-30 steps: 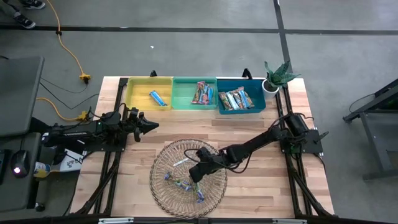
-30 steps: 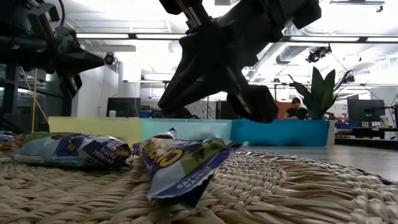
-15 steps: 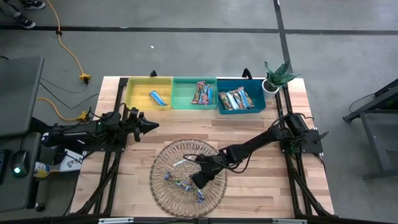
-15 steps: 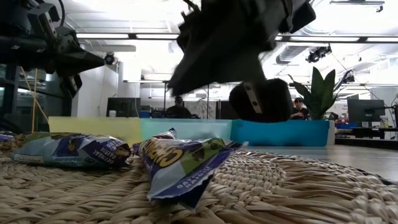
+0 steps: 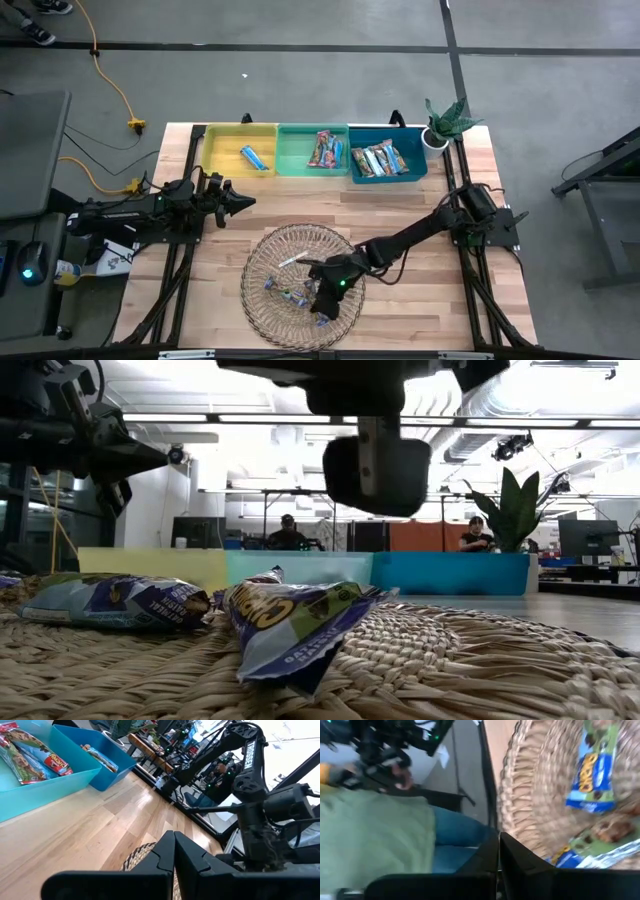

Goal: Pick and place Granola Bars by type
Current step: Put the blue granola bar into the yellow bin

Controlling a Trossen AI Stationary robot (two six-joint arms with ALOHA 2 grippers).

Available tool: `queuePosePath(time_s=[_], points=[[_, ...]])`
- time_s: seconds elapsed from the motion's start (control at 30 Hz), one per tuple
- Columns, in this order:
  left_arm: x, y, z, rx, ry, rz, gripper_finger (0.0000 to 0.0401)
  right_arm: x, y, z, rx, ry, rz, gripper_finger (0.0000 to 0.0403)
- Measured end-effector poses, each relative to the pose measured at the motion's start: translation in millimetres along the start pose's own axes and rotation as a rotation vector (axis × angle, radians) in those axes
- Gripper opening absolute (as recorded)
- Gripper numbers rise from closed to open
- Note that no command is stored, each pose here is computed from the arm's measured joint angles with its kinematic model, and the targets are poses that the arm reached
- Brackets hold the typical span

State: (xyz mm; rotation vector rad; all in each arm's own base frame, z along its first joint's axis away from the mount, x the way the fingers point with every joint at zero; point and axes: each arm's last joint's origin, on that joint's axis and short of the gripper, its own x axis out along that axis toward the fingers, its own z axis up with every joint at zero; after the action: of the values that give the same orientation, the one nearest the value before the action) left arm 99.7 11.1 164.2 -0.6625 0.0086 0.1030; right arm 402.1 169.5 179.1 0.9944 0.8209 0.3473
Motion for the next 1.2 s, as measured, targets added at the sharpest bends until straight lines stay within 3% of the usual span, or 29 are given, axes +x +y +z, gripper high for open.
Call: queuePosePath(time_s=[0.13, 0.27, 0.4, 0.47, 0.67, 1.0, 1.1, 1.2], points=[[0, 0, 0, 0.000, 0.005, -0.010, 0.0000, 0, 16, 3, -0.135, 0.012, -0.118, 0.0000], [0, 0, 0, 0.000, 0.000, 0.000, 0.0000, -11, 45, 9, -0.240, 0.025, -0.373, 0.0000], [0, 0, 0, 0.000, -0.004, 0.007, 0.0000, -32, 68, 18, -0.110, -0.035, -0.582, 0.0000], [0, 0, 0, 0.000, -0.004, 0.008, 0.0000, -38, 78, 24, -0.025, -0.095, -0.581, 0.0000], [0, 0, 0, 0.000, -0.004, 0.008, 0.0000, -35, 100, 27, 0.052, -0.178, -0.480, 0.0000], [0, 1, 0, 0.000, -0.008, 0.015, 0.0000, -5, 141, 42, -0.158, -0.193, -0.479, 0.0000], [0, 1, 0, 0.000, -0.008, 0.016, 0.0000, 1, 136, 47, -0.148, -0.231, -0.508, 0.0000], [1, 1, 0, 0.000, -0.001, 0.020, 0.0000, 4, 121, 44, -0.032, -0.266, -0.571, 0.0000]])
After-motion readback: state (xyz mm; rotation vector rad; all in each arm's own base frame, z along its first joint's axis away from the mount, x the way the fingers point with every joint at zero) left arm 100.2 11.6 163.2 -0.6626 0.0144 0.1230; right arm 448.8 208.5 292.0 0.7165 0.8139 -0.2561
